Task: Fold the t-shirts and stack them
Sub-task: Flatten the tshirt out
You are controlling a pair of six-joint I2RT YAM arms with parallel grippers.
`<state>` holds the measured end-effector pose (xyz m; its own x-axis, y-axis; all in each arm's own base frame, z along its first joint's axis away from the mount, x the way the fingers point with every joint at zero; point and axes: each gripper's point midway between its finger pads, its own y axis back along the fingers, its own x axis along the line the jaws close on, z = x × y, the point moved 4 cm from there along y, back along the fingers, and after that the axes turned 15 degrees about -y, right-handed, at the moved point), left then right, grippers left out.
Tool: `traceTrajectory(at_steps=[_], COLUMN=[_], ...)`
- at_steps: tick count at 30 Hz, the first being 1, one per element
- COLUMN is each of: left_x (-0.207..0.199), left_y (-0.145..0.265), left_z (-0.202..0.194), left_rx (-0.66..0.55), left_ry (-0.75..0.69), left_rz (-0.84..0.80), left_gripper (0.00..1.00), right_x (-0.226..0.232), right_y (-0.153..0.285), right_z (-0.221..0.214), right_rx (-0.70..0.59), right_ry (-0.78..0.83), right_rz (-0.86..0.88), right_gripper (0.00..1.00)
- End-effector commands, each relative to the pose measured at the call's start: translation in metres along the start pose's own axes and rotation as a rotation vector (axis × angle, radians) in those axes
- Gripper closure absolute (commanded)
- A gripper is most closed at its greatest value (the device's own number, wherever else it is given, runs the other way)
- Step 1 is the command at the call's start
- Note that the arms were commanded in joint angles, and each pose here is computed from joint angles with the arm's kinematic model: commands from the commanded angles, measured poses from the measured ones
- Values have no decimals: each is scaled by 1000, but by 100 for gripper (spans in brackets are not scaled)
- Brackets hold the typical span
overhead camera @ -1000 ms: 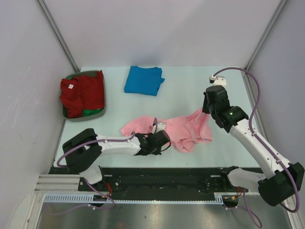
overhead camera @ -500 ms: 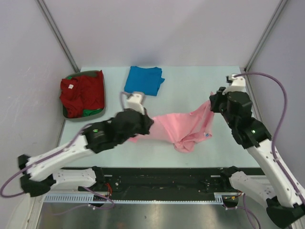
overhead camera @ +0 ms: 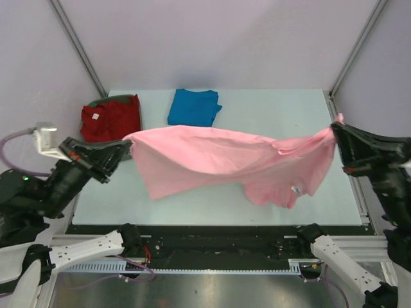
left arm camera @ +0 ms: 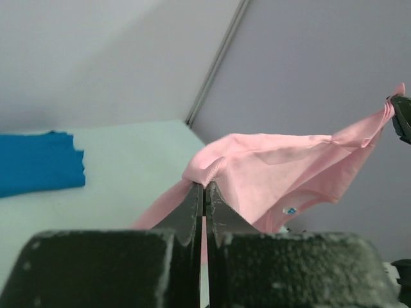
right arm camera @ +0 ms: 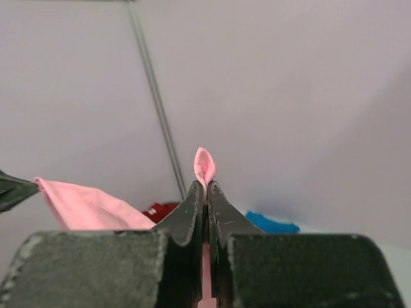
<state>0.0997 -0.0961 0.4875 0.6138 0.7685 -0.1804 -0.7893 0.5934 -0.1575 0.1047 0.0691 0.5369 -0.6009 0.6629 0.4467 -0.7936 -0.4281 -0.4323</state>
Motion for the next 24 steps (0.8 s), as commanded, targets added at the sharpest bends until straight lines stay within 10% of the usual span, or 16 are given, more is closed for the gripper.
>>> traceTrajectory(at_steps=[1, 11, 24], left_x=[-14, 4, 31], left_y=[23, 16, -58], left_z=[39, 36, -181], left_rx=[-162, -180, 189], left_ry=[-28, -45, -98], left_rz=[-170, -39, 231], left_gripper=[100, 100, 100], right_x=[59, 51, -104], right_y=[30, 5, -59], right_z=[60, 58, -115], right_rx=[-117, -70, 195], right_ry=[9, 4, -19], right_rz=[227, 141, -335], right_gripper=[100, 100, 100])
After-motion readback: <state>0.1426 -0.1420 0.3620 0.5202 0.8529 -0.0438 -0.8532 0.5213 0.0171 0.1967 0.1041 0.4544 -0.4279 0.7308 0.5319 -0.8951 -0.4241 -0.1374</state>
